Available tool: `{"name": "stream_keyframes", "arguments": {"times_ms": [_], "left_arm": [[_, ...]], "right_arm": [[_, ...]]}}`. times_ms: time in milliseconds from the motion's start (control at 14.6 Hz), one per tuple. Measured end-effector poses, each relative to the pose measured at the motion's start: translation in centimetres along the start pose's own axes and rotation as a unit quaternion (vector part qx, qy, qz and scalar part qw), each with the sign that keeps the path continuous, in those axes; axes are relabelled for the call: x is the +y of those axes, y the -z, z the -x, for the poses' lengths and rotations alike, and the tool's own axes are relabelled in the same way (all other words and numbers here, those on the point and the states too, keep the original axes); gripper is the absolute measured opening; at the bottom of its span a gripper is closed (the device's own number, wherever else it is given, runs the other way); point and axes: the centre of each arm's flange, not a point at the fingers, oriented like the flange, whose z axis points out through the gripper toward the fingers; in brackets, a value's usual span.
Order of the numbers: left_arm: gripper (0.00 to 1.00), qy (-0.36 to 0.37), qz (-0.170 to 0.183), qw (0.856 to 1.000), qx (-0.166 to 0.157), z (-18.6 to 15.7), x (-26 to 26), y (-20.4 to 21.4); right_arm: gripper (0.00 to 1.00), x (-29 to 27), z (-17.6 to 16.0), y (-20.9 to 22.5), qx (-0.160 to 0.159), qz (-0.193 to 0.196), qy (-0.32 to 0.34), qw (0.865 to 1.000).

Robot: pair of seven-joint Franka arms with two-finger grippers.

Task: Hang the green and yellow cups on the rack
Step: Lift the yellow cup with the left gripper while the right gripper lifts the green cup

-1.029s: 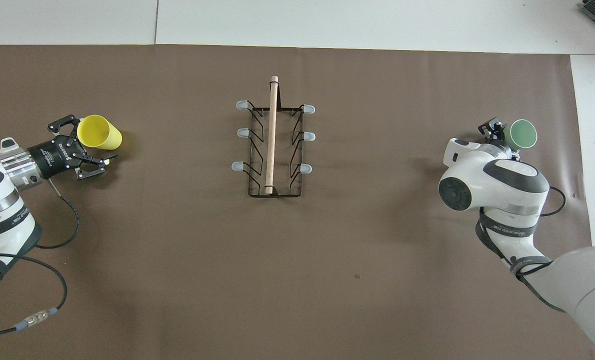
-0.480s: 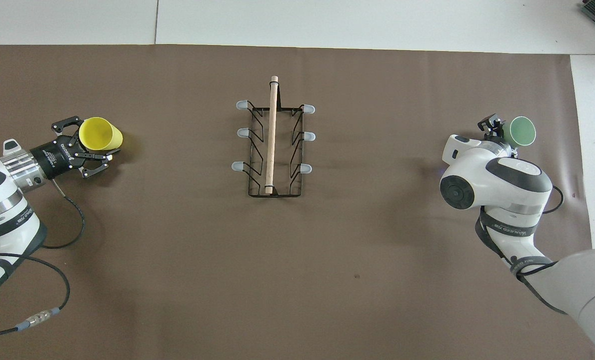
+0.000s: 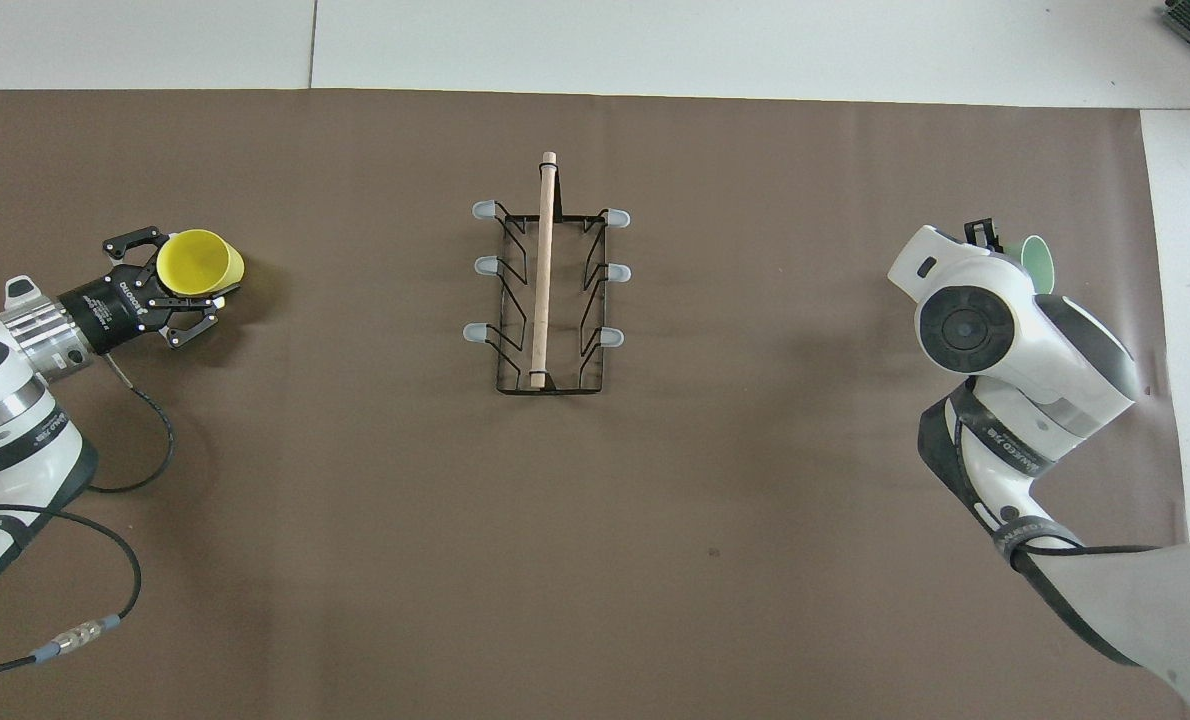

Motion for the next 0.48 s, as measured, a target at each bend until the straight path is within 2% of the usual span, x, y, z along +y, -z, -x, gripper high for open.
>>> {"name": "stream_keyframes", "arguments": {"times_ms": [137,343,480], "left_arm": [[0.7,-0.023,0.001,1.0,0.001,2.3,0.9,-0.2],[0.7,-0.083,-0.021,0.996,0.036,6.6,1.3,-1.8],[0.7,-0.129,-0.035,0.989,0.068,8.8,1.7,-2.4]], "right_arm": [[0.69,0.6,-1.1,3.2,0.023,-0.033,-0.031,0.999],[0.69,2.1,-1.9,8.7,0.068,-0.097,-0.091,0.989],[0.69,3.3,-0.9,11.4,0.129,-0.144,-0.137,0.971]]}}
